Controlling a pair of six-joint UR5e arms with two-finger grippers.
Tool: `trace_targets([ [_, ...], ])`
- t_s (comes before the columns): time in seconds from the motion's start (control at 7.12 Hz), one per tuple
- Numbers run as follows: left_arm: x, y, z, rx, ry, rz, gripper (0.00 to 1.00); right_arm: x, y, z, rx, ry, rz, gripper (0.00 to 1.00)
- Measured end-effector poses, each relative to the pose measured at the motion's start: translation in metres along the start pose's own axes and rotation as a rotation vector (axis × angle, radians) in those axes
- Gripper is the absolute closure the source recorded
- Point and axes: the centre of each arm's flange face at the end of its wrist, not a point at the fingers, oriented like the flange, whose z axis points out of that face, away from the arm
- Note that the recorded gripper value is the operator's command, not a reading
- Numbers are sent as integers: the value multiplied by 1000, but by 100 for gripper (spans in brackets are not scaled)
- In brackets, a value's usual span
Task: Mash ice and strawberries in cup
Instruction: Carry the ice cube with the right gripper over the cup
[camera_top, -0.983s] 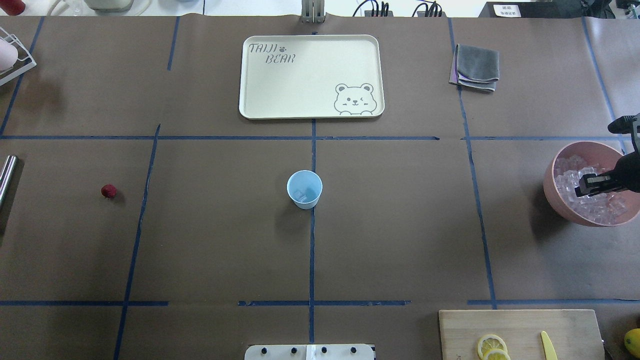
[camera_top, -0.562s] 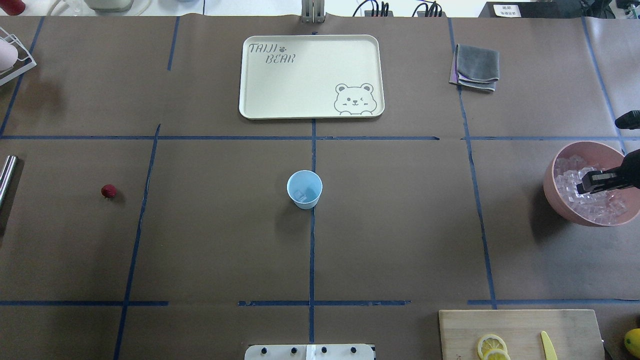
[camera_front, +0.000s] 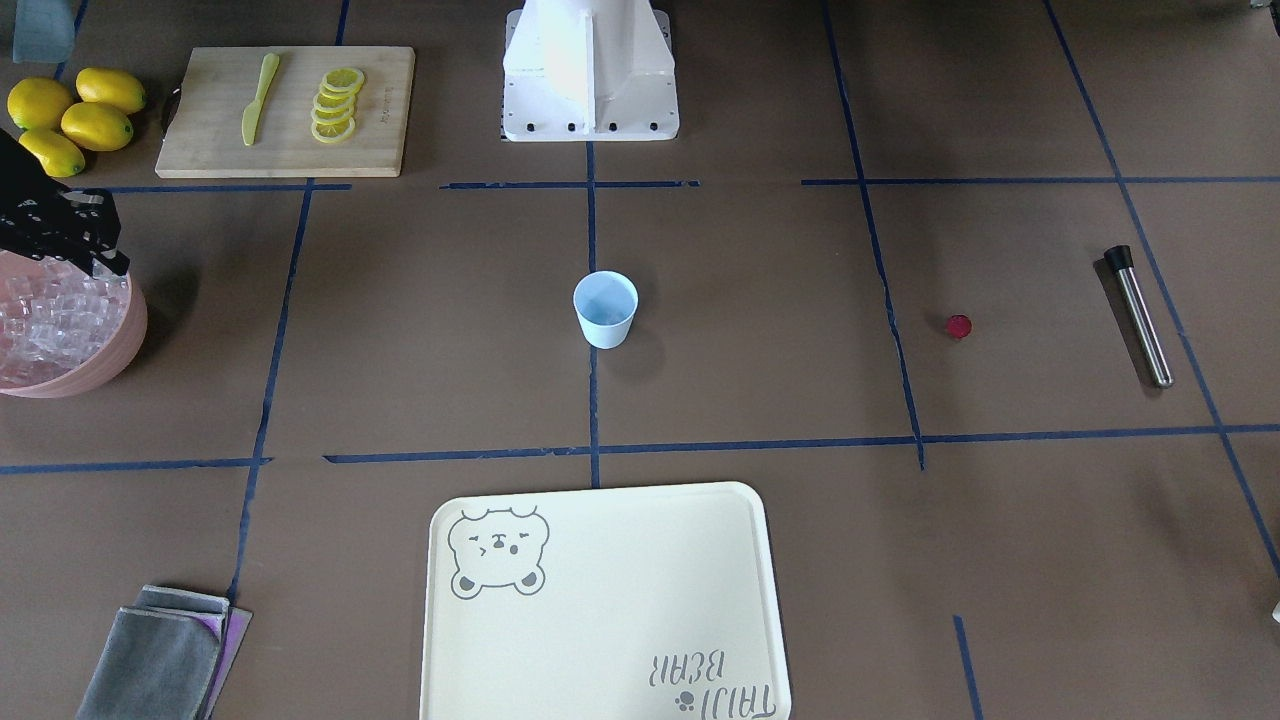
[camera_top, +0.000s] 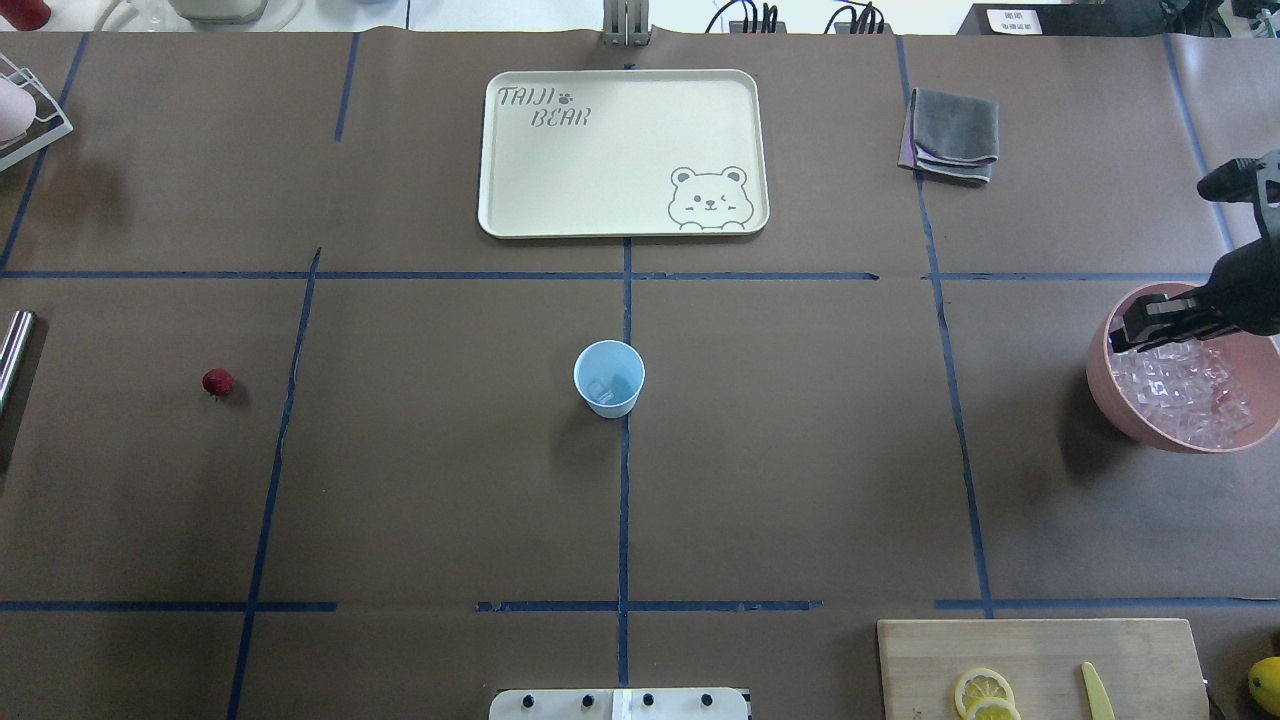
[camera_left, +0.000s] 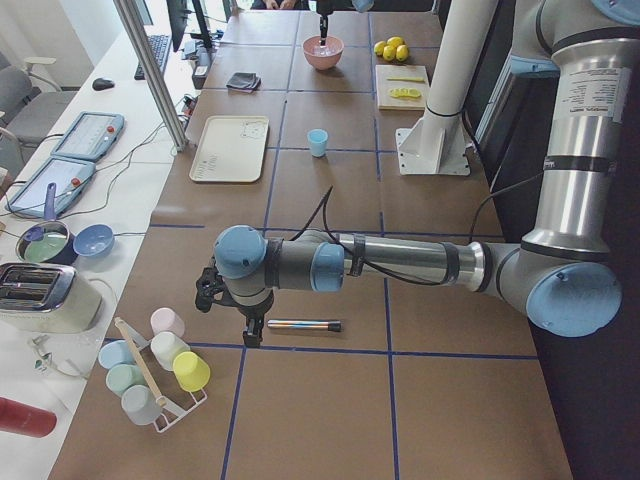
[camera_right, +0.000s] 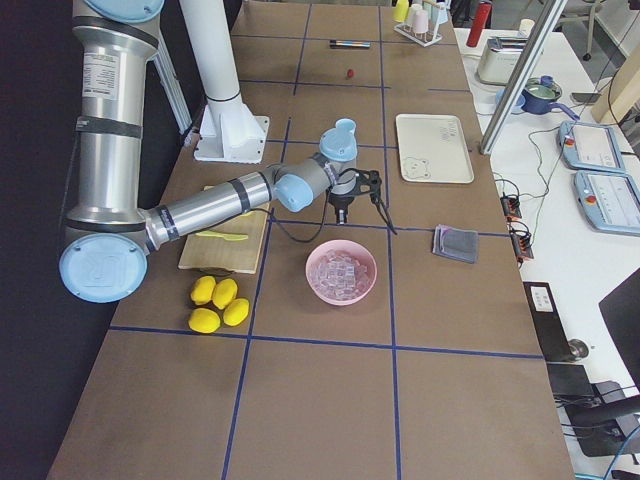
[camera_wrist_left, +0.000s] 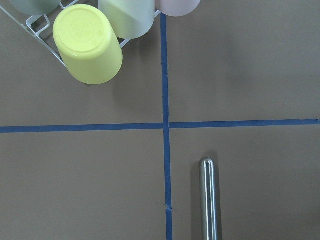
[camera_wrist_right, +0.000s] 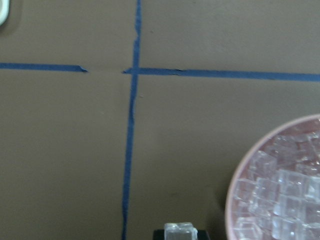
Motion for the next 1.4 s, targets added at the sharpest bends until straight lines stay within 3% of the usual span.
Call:
trace_targets([
  [0.42, -2, 0, 2, -5, 0, -4, 0, -181, -39, 0, -58, 48, -25, 100],
  [0.98, -2, 1, 3, -6, 0, -5, 0, -422, -36, 71, -41, 58, 71, 100],
  [1.4, -2, 1, 4, -8, 0, -6, 0, -492, -31, 119, -13, 57, 91, 99],
])
